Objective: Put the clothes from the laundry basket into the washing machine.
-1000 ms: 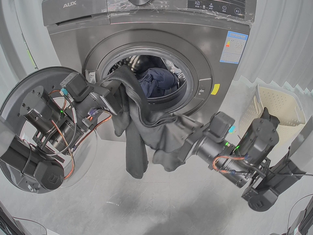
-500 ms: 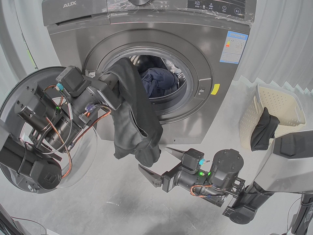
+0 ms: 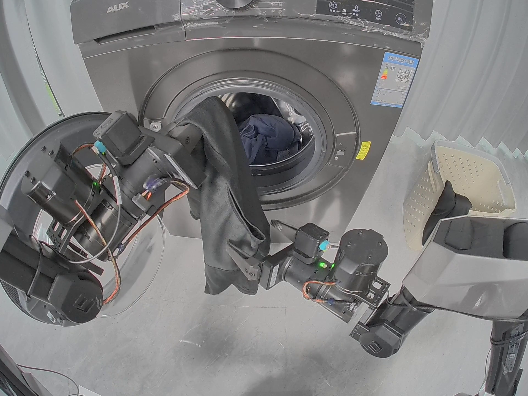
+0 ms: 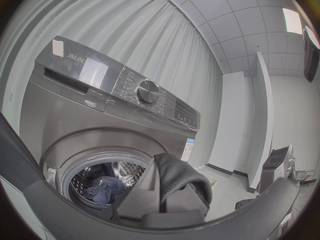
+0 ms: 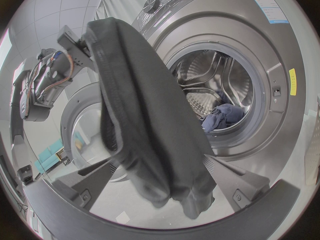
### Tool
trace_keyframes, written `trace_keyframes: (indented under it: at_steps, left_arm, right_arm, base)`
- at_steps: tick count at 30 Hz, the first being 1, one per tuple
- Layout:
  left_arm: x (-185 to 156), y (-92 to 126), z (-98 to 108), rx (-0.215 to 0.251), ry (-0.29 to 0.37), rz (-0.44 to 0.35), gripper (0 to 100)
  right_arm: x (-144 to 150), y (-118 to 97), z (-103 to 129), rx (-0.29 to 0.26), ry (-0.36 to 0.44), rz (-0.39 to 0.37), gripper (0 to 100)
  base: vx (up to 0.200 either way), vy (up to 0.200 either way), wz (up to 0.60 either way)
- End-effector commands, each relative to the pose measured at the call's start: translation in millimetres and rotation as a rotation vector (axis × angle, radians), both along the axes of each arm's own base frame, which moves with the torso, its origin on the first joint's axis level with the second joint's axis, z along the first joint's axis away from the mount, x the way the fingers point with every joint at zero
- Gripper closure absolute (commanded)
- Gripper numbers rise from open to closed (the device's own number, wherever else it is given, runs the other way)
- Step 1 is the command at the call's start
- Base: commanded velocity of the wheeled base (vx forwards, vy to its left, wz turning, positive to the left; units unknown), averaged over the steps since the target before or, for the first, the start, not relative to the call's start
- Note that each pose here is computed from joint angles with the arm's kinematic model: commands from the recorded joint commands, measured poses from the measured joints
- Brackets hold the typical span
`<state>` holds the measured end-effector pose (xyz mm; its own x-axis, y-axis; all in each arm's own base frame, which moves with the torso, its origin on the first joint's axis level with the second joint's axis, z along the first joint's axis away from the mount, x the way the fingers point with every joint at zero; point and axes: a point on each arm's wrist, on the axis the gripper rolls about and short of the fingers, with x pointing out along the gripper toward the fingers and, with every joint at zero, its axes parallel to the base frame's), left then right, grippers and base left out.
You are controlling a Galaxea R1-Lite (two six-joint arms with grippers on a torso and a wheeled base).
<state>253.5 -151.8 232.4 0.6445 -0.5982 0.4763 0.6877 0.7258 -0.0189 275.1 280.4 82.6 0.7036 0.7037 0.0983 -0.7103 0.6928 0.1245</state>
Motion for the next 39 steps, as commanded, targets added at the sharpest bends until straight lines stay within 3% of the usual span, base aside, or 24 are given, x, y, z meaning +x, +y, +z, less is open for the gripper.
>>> trace_keyframes:
  at_steps: [1, 13, 20, 21, 26, 29, 32, 39]
  left_arm:
    - [-2.8, -2.5, -0.5, 0.002, 0.002, -0.012, 100]
    - [-10.4, -4.2, 5.8, -0.009, -0.017, -0.032, 100]
    - [-10.5, -3.7, 6.3, -0.012, -0.016, -0.033, 100]
    - [-9.9, -3.5, 5.8, -0.012, -0.014, -0.030, 100]
    - [-5.0, -2.0, 1.7, -0.009, 0.002, -0.008, 100]
    - [2.1, 1.7, -7.7, 0.010, 0.031, 0.016, 100]
    - [17.9, 8.4, -26.7, 0.056, 0.074, 0.071, 100]
    - [29.8, 13.5, -61.8, 0.153, 0.155, 0.110, 100]
  right_arm:
    - [20.6, 6.8, -6.8, 0.001, -0.007, -0.028, 0]
    - [65.8, 18.3, -37.4, 0.006, -0.038, -0.067, 0]
    - [76.2, 18.9, -29.9, 0.046, -0.076, -0.084, 0]
    - [75.7, 18.5, -26.9, 0.053, -0.082, -0.084, 100]
    - [74.0, 11.3, -16.9, 0.070, -0.094, -0.099, 100]
    - [72.6, -4.2, -7.0, 0.070, -0.091, -0.126, 100]
    - [65.7, -31.2, 10.4, 0.069, -0.096, -0.166, 100]
    - [47.2, -50.0, 47.4, 0.104, -0.137, -0.177, 100]
  base:
    - [0.000, 0.000, 0.00]
    - [0.000, 0.000, 0.00]
    - [0.000, 0.000, 0.00]
    - [0.000, 0.000, 0.00]
    - [0.000, 0.000, 0.00]
    - [0.000, 0.000, 0.00]
    - [0.000, 0.000, 0.00]
    - [0.000, 0.000, 0.00]
